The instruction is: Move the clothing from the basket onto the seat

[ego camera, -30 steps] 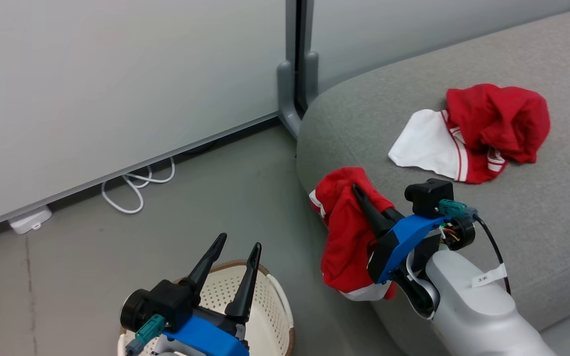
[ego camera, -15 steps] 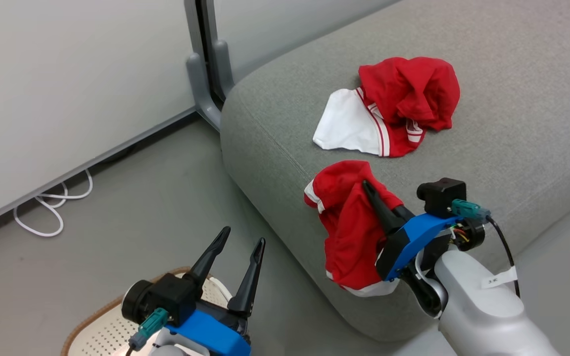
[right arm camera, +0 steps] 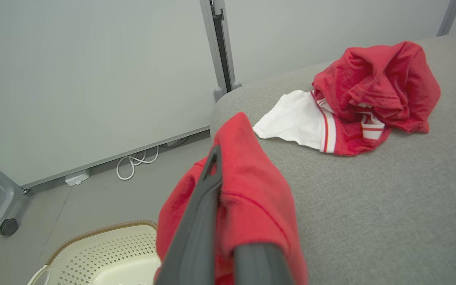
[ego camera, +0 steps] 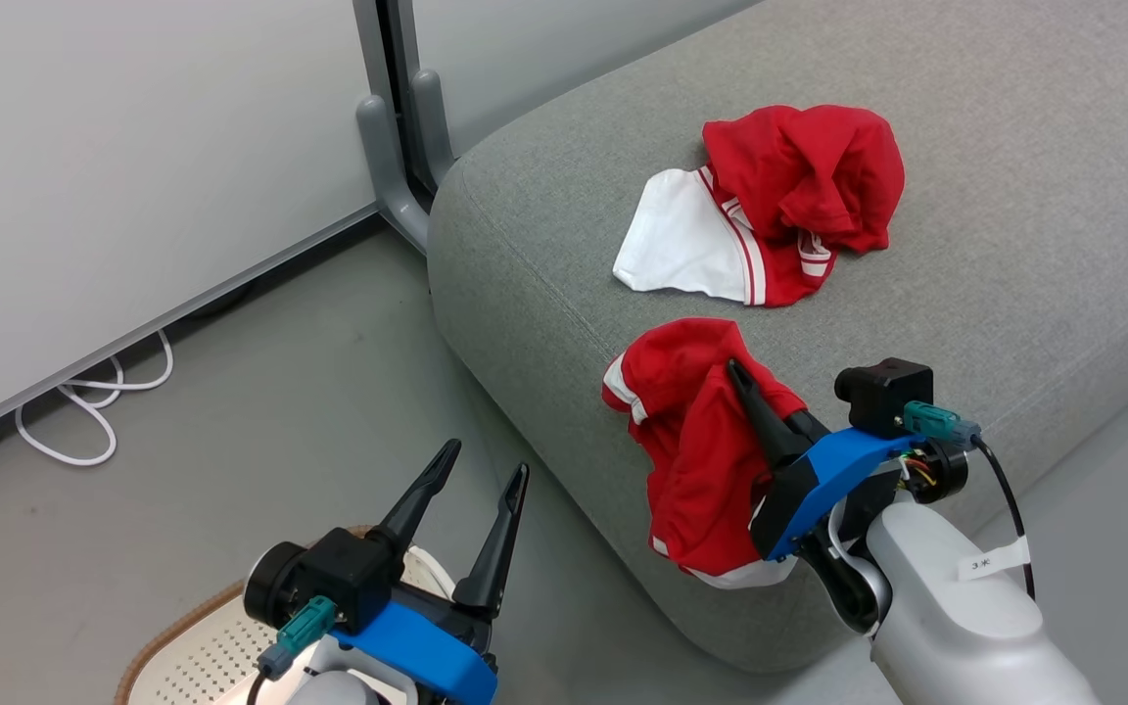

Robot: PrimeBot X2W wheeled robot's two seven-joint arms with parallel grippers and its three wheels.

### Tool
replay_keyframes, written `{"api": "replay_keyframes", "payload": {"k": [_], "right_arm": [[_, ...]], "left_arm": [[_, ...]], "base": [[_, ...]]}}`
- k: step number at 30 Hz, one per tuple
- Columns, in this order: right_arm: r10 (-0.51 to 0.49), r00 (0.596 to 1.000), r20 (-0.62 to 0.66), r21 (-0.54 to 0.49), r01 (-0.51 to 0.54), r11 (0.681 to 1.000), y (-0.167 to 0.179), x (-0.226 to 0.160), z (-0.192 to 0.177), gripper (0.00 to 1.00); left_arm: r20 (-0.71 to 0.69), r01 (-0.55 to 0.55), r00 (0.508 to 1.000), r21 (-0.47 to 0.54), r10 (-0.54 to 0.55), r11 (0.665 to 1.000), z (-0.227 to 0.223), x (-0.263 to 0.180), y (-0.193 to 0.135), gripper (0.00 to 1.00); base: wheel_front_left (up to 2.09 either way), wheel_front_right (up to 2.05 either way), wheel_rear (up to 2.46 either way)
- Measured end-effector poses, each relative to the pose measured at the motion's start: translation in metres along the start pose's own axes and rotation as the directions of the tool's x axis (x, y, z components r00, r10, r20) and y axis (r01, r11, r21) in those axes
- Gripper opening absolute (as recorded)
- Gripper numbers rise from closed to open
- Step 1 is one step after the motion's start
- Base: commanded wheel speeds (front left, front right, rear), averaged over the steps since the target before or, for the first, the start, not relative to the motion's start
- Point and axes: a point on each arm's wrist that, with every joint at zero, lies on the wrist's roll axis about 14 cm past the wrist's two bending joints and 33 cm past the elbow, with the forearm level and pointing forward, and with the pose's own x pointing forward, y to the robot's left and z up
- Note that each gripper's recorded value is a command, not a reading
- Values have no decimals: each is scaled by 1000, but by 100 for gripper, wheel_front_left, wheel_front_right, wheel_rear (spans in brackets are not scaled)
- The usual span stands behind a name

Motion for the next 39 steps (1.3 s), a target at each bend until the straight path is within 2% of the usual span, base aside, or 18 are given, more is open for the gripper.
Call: {"api": "replay_keyframes", "payload": {"k": [16,25,31,36,39], "right_arm": [[15,1000,-19,-8,-15,1000,5,11,5,0],[-37,994,105,-117,49,992,-34,67,88,0],[-96,975,198,-173,131,976,-68,107,151,0],[-171,944,284,-184,228,956,-102,133,196,0],[-218,925,312,-185,284,941,-122,146,207,0]], "left_arm": [[5,-38,999,-8,38,999,-2,-4,15,100],[9,-49,999,-1,49,999,-11,3,50,100],[10,-67,998,19,67,998,-22,7,90,100],[4,-71,997,22,71,997,-39,8,120,100],[4,-68,998,16,68,998,-50,8,133,100]], "base": [[0,0,0],[0,0,0],[0,0,0],[0,0,0],[0,0,0]]}}
